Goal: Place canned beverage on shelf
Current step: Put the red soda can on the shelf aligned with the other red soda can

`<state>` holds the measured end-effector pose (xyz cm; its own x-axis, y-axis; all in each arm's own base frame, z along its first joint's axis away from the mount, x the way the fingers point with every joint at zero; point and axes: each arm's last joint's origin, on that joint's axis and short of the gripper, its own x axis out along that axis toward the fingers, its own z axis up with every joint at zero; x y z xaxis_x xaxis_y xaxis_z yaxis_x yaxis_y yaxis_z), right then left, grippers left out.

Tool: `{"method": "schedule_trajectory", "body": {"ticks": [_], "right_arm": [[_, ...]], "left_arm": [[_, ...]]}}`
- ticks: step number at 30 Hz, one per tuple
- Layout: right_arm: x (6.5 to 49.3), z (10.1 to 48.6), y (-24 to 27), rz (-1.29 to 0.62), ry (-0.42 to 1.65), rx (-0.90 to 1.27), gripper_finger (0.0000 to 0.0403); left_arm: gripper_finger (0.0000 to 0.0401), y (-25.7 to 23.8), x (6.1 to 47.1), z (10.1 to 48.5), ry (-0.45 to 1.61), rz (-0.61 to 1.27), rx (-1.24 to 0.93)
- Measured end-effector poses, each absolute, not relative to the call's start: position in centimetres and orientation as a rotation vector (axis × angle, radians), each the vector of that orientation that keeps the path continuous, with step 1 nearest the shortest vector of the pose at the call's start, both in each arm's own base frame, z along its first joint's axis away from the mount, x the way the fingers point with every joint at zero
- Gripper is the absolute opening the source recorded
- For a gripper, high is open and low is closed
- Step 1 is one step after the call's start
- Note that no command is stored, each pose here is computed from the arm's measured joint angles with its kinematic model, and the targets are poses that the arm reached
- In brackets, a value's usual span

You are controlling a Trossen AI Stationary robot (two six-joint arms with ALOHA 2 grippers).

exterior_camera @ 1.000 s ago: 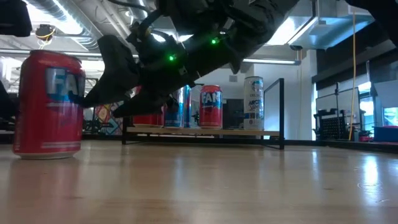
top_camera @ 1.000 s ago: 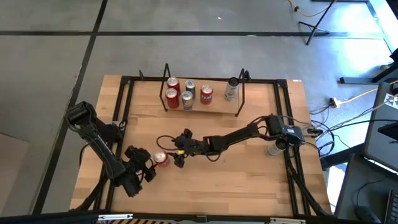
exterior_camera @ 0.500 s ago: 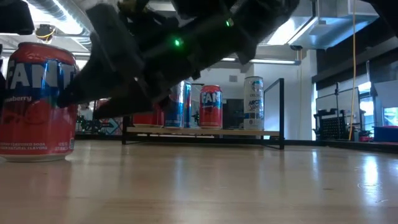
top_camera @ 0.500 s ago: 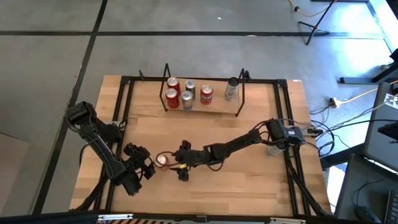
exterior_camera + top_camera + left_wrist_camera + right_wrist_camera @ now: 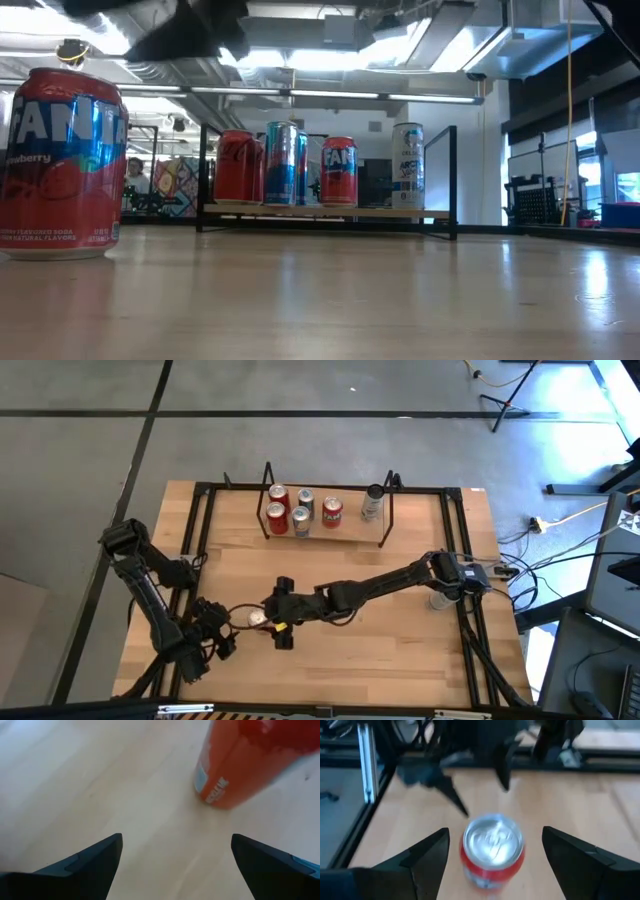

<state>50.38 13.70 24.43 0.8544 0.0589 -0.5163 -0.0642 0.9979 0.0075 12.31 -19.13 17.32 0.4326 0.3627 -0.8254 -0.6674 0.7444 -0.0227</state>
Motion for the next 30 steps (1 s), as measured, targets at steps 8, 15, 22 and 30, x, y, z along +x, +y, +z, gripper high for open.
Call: {"method": "schedule_trajectory", "body": {"ticks": [8,15,22,30], "right_arm": [[50.8,25.7,13.5,0.044,0.487,-0.025,0.0310],[51.5,24.4,13.1,0.036,0.491,-0.016,0.0379],[51.5,24.5,13.4,0.072,0.477,0.000,0.0368],[52.8,21.6,13.2,0.061,0.474,-0.003,0.0345]], "left_arm": [[0.0371,-19.8,11.7,17.4,0.872,0.643,-0.433],[0.0371,-19.8,11.8,17.3,0.865,0.643,-0.454],[0.0371,-20.0,11.8,17.3,0.863,0.636,-0.469],[0.0371,-20.1,11.9,17.3,0.861,0.628,-0.485]]}}
